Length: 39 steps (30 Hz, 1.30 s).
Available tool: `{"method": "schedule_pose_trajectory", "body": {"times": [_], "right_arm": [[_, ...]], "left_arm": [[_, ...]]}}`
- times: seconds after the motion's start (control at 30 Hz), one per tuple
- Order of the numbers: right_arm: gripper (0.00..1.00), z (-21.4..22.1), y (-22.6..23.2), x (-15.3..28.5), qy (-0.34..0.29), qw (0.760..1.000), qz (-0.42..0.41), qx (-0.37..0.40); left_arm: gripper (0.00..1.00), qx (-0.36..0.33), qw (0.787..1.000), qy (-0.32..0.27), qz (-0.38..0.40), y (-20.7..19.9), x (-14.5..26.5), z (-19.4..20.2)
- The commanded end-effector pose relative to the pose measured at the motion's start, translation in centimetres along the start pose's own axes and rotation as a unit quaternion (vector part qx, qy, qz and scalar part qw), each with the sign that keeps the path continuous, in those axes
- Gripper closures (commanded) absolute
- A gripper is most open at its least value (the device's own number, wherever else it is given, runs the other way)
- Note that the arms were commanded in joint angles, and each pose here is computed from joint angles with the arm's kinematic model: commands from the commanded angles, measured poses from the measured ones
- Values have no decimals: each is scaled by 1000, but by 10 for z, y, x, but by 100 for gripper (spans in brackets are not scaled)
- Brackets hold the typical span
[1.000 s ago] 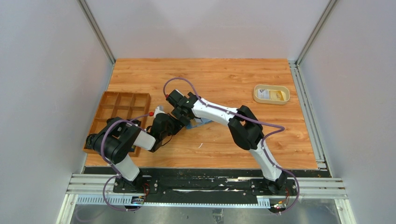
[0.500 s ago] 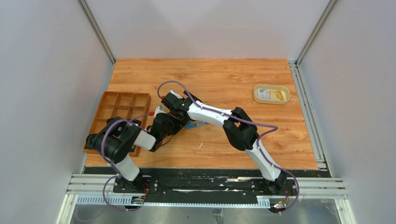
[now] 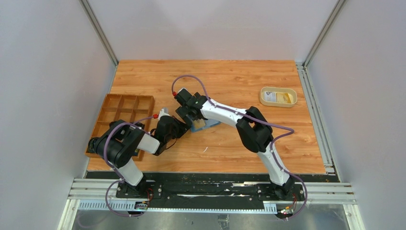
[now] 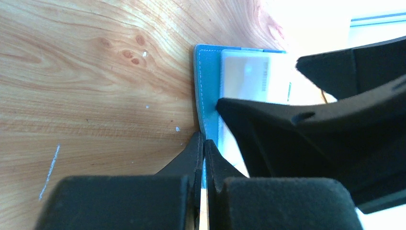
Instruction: Take the credit cards out of the card holder
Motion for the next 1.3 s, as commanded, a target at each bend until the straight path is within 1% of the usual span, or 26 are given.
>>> {"method": "schedule_pose_trajectory", "body": {"times": [0.0,0.17,0.4,0.5,0.57,0.6,0.77,0.9,1.03,1.1,1.17,1.2,1.27], "right_arm": [[0,4,33,2,-9,988,-146,-50],[0,7,40,7,-21,974,-205,-89],[1,36,15,1,-43,946,-262,-184],[8,46,5,-5,-48,933,-292,-207],[16,50,1,-8,-55,921,-315,-223],[19,52,0,-8,-58,916,-326,-228],[23,61,0,-4,-68,892,-363,-260],[23,79,-5,-7,-52,874,-371,-309],[24,105,-12,-14,-33,845,-384,-371],[25,111,-15,-16,-36,833,-391,-389],[29,116,-14,-17,-34,818,-409,-402],[32,116,-14,-17,-42,811,-418,-406],[40,116,-12,-17,-48,799,-433,-414]], "left_arm": [[100,-24,997,15,-71,25,1,6],[100,-25,997,15,-74,26,3,6],[100,-27,997,14,-73,25,4,5],[100,-27,997,15,-72,25,4,5],[100,-27,997,15,-72,25,4,5],[100,-27,997,14,-73,25,4,5],[100,-31,996,10,-78,25,5,4],[100,-35,996,9,-80,24,5,3],[100,-38,996,7,-83,25,5,3],[100,-38,996,7,-85,25,5,3],[100,-38,995,8,-88,27,5,3],[100,-37,995,8,-89,27,5,3],[100,-37,995,7,-91,28,5,4]]}}
Point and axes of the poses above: each gripper's point midway between its finger pads, its own x axis back along the fingers, its own y axis along the line the jaws close on, z = x × y, the point moved 10 cm from there along x, back along the fingers, and after that the axes turned 11 degrees about x, right-handed, at the moved point
